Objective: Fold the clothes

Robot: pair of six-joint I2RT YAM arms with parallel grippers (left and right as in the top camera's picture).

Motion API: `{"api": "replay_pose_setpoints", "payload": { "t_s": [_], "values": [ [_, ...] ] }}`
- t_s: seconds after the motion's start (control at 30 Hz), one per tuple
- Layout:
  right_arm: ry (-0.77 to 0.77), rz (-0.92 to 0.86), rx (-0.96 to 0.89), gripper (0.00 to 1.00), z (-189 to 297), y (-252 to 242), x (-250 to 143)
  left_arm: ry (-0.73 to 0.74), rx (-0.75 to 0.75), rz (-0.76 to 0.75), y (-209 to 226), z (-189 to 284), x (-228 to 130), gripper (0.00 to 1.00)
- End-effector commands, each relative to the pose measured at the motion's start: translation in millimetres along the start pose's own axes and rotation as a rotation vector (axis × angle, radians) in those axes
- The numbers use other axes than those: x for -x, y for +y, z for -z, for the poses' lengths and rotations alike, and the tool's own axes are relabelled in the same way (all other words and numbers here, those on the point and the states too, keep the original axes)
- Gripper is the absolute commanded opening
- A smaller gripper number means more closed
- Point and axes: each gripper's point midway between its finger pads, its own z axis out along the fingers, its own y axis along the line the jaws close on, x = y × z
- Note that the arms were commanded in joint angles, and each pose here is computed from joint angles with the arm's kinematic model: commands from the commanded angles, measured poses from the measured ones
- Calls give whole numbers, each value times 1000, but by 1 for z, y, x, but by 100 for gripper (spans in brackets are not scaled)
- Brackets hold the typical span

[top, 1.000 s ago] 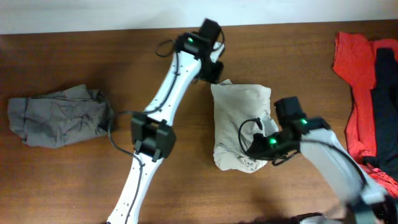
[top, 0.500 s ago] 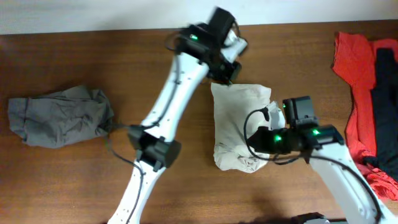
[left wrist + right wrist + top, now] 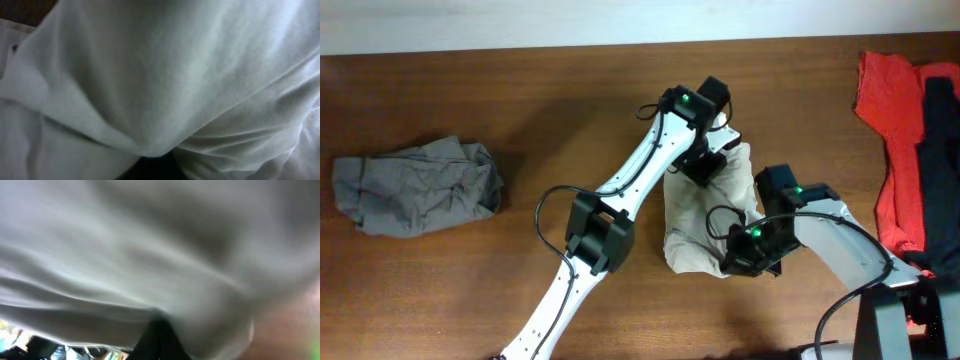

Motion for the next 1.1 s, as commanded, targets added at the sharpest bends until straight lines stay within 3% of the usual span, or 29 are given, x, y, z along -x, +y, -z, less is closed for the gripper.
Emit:
{"api": "replay_pose_setpoints", "payload": {
  "t_s": [0.0, 0.17, 0.4, 0.67, 0.83, 1.07],
  "values": [
    [51, 19, -53, 4, -7, -13, -17, 87, 84, 44, 54, -42, -20, 1],
    [49, 147, -14, 4, -3, 0, -27, 33, 95, 80, 66, -22, -11, 1],
    [-257, 482, 309, 4, 49, 79, -12, -79, 104, 116, 48, 47, 2, 7],
    [-479, 465, 377, 4, 81, 108, 23, -141, 104, 125, 30, 90, 3, 25],
    [-439, 457, 353, 4, 55, 113, 42, -118, 154, 140, 40, 85, 0, 25],
    [-181, 241, 238, 4, -31, 90, 46, -106, 220, 110, 60, 69, 5, 12]
  ]
}}
